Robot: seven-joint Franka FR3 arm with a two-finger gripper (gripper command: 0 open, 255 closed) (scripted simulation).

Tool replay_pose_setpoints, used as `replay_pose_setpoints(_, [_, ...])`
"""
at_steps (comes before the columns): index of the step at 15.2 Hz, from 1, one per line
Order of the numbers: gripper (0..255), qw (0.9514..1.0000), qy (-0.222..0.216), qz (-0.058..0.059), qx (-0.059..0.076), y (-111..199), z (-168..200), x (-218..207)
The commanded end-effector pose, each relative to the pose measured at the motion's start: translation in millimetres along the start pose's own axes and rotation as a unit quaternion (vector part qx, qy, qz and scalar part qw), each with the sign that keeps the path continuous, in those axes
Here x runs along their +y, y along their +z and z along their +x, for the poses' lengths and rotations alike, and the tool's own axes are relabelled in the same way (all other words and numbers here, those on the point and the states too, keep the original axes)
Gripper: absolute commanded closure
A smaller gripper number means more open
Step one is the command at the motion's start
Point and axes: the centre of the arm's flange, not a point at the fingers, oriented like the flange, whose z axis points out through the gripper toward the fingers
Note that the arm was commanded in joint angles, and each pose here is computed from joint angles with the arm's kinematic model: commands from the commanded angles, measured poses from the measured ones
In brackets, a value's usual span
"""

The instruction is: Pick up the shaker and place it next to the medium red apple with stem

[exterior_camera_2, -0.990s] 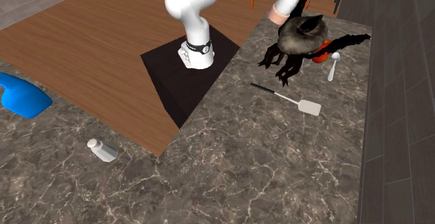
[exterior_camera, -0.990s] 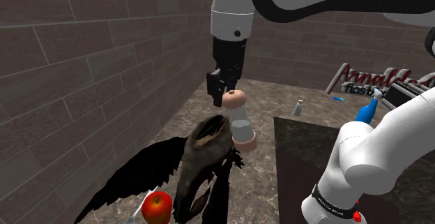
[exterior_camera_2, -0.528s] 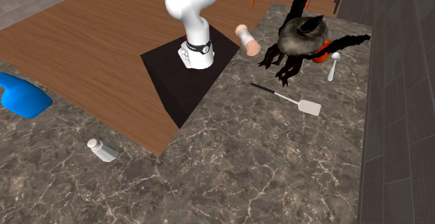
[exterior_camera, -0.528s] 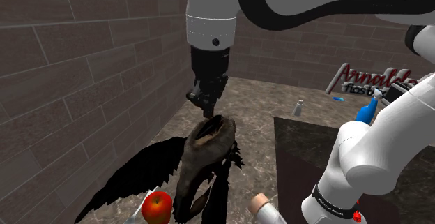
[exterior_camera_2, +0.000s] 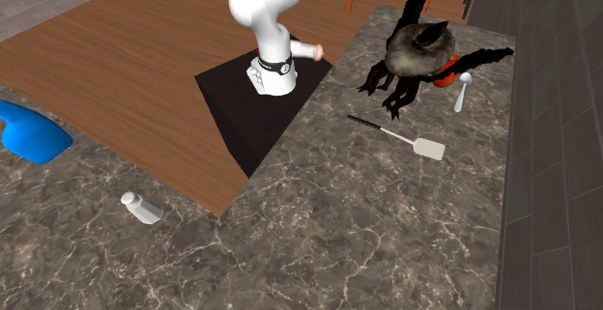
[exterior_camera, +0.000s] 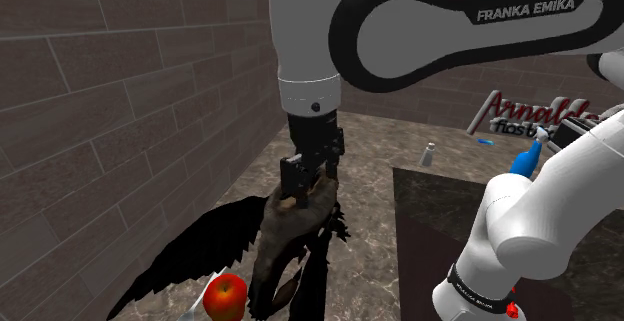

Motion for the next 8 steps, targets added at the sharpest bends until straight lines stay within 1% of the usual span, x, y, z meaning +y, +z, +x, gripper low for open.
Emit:
replay_pose_setpoints(1, [0,0.9996,0.011,0.0,-0.027,28,-2,6])
replay_pose_setpoints(4, [0,0.9975,0.027,-0.001,-0.066,63,-8,13])
replay_pose_setpoints(8, [0,0.9919,0.048,-0.002,-0.118,110,-20,23])
